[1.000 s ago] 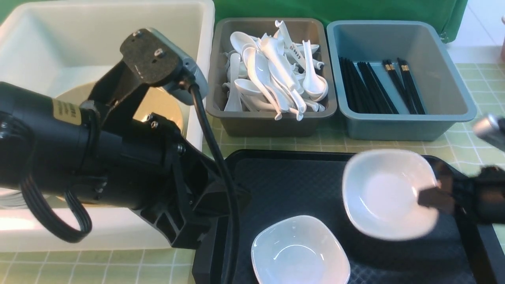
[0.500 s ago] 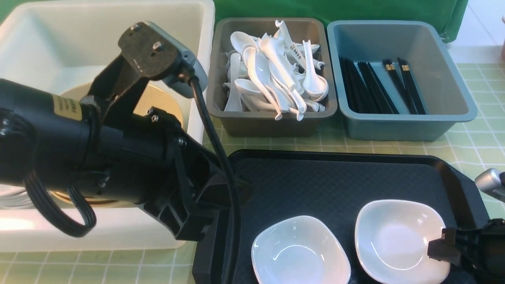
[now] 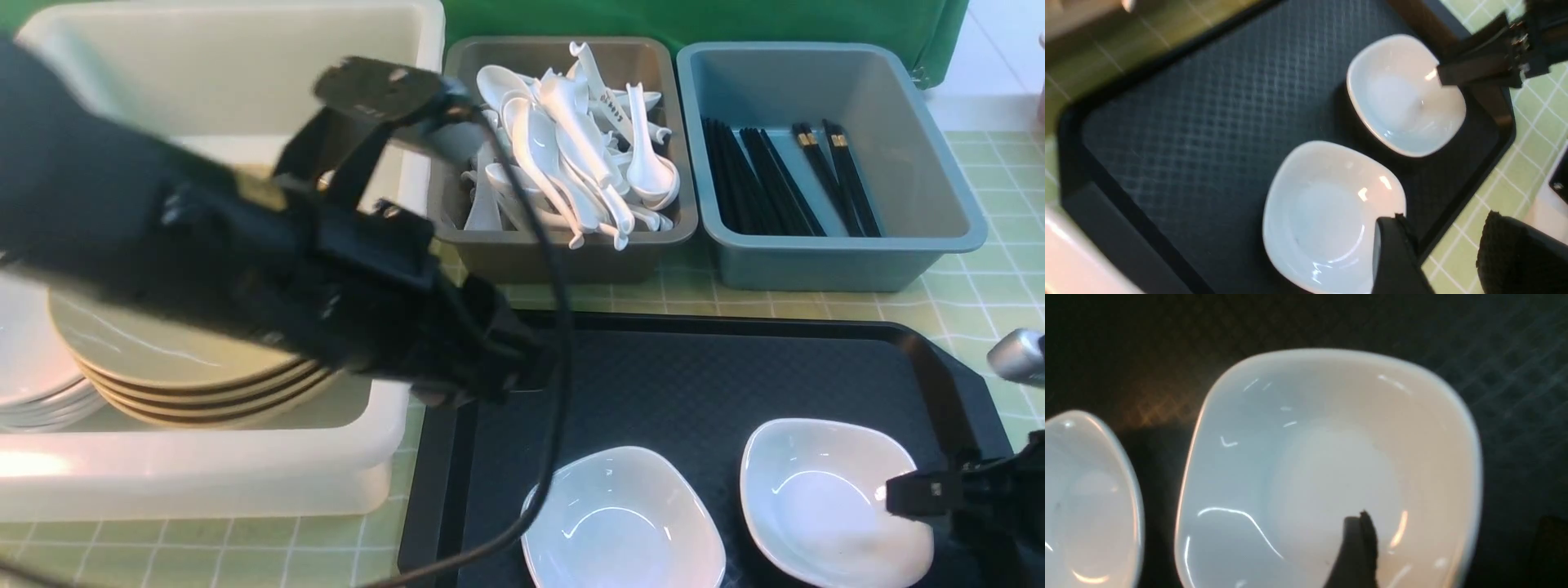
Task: On green table put chopsticks spoon bowls plates into blue grey white boxes.
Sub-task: 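Place the white bowl down on the black tray with the right gripper, then grasp the small white bowl on the black tray by its rim with the left gripper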
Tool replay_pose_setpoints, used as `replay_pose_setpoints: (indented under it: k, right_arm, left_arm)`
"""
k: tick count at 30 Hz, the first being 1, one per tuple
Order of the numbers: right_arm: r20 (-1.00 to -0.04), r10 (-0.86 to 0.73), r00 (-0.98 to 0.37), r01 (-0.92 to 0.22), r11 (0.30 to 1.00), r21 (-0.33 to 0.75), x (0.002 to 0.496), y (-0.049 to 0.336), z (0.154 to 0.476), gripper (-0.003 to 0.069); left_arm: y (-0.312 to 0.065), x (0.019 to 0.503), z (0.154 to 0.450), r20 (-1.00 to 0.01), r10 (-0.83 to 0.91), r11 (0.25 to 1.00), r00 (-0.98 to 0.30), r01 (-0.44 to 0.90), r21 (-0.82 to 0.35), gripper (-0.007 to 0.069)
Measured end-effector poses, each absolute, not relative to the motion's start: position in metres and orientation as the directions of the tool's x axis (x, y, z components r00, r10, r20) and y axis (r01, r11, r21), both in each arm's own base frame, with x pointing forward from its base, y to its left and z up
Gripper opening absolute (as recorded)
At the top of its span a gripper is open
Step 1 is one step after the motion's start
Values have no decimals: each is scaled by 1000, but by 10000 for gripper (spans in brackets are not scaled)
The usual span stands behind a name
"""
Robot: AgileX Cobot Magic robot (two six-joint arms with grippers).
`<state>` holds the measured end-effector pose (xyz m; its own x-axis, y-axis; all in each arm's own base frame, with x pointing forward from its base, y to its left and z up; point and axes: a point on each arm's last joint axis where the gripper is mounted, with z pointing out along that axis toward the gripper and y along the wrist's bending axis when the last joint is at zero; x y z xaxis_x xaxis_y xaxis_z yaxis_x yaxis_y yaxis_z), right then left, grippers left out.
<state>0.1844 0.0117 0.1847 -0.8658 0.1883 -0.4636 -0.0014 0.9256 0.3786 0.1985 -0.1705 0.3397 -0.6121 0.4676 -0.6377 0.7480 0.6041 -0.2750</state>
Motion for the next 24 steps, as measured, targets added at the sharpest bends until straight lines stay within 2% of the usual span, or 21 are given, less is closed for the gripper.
replay_pose_setpoints:
  k: [1,7,10,14,19,21,22,23,24]
  right_arm:
    - [-459,192,-868,2,924,381,184,12,186,546]
    - [-535,13,-845,-174,939,298,168,16,240,561]
    - [-588,-104,-802,-318,908,273,152,30,268,561]
    - [-598,-250,-761,-463,856,231,124,43,281,561]
    - [-587,-334,-737,-516,839,170,90,42,288,525]
    - [-598,-334,-728,-520,838,166,80,42,290,452]
    - [-606,-333,-723,-523,836,165,78,42,291,384]
    - [-610,-332,-720,-524,835,165,77,42,292,358]
    - [-615,-333,-715,-530,832,166,75,43,292,225]
  left_arm:
    - [-171,199,340,-634,468,605,-616,746,-278,253]
    - [-190,224,343,-580,522,580,-626,759,-297,253]
    - [-211,239,332,-526,580,553,-622,775,-307,253]
    - [-244,244,314,-484,659,502,-576,816,-287,253]
    - [-293,249,282,-441,702,481,-559,829,-286,253]
    - [-312,257,267,-418,697,502,-582,813,-294,253]
    - [-319,262,261,-407,694,515,-593,805,-296,255]
    - [-322,265,258,-403,692,520,-599,801,-297,255]
    - [-333,276,248,-384,677,549,-628,778,-304,261]
